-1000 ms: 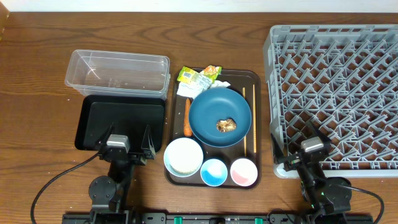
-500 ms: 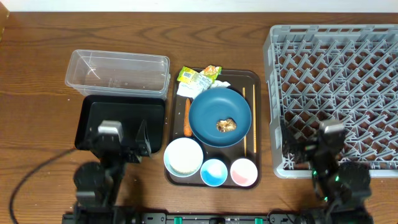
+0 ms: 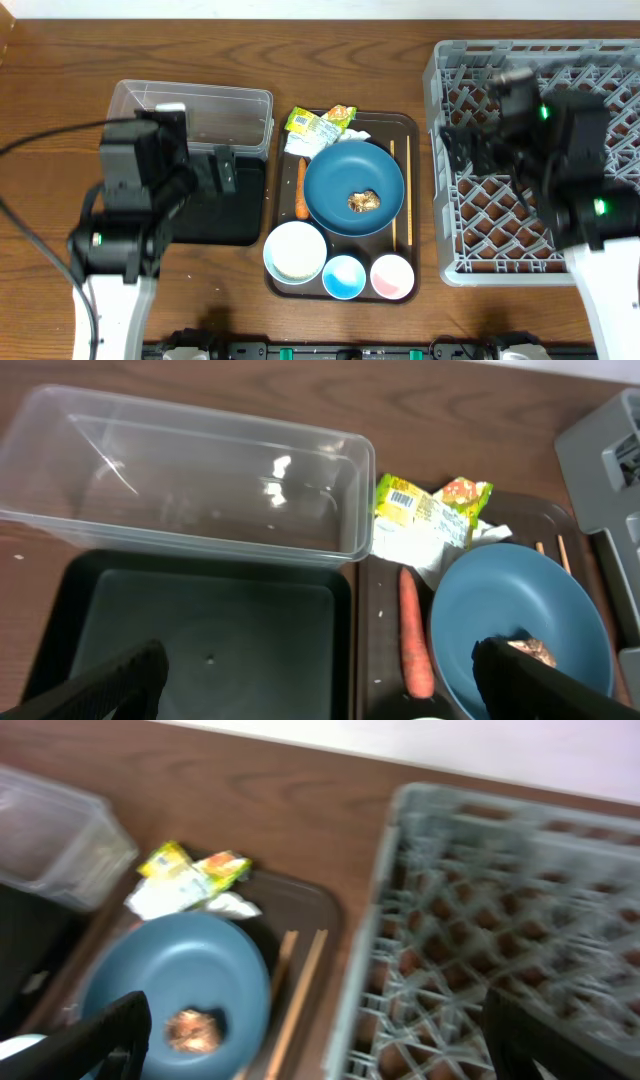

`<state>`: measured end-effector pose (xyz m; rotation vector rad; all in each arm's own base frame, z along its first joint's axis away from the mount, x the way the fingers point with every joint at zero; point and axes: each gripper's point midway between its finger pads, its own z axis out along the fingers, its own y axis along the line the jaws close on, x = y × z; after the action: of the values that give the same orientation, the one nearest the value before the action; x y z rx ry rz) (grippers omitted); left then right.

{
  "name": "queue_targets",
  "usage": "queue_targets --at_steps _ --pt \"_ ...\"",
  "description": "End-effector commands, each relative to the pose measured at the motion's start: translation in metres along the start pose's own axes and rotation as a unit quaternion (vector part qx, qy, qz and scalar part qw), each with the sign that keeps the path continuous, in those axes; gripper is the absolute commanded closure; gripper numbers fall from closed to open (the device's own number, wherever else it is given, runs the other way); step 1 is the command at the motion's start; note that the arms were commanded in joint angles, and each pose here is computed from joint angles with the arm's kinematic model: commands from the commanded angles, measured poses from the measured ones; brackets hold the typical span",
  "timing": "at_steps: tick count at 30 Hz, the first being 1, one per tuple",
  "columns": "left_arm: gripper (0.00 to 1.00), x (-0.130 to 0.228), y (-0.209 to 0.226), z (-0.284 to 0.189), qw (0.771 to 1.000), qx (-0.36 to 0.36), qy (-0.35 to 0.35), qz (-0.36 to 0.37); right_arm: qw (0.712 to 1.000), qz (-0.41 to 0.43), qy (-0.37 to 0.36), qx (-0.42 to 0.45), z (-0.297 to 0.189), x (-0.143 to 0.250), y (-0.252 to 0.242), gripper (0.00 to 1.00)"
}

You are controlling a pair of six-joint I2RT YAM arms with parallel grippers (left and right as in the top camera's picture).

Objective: Sort waste into correct bins and load items into the dishwasher rack
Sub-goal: 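Reach left gripper to the light-blue cup and grasp it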

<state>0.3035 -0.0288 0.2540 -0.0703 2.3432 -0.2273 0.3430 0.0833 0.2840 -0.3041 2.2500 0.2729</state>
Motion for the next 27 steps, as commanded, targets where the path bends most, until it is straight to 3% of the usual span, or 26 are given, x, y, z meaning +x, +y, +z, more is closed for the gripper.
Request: queue_targets --at_steps 1,5,8,14,18,27 --pt "0.02 0.003 -0.015 0.006 0.998 0.039 0.033 -0.039 0.995 0.001 0.017 -0.095 0.01 -0.005 0.029 0.01" --pt "0.02 0.014 -0.039 0.01 0.99 0.112 0.072 -0.051 0.991 0.007 0.032 -0.127 0.018 0.0 0.038 0.01" --pt "0.02 0.026 -0.048 0.012 0.985 0.127 0.101 -0.05 0.991 0.008 0.033 -0.127 0.019 0.0 0.037 0.01" --pt "0.02 0.09 -0.082 0.008 0.958 0.164 0.223 0.07 0.995 0.051 0.038 -0.073 0.023 0.001 0.019 0.01" --pt "0.02 0.125 -0.097 0.011 0.937 0.141 0.286 0.139 0.992 0.116 0.04 -0.039 0.024 0.001 0.006 0.01" --pt "0.16 0.19 -0.129 0.034 0.877 0.116 0.378 0.272 0.987 0.15 0.055 -0.019 0.021 0.01 -0.01 0.01"
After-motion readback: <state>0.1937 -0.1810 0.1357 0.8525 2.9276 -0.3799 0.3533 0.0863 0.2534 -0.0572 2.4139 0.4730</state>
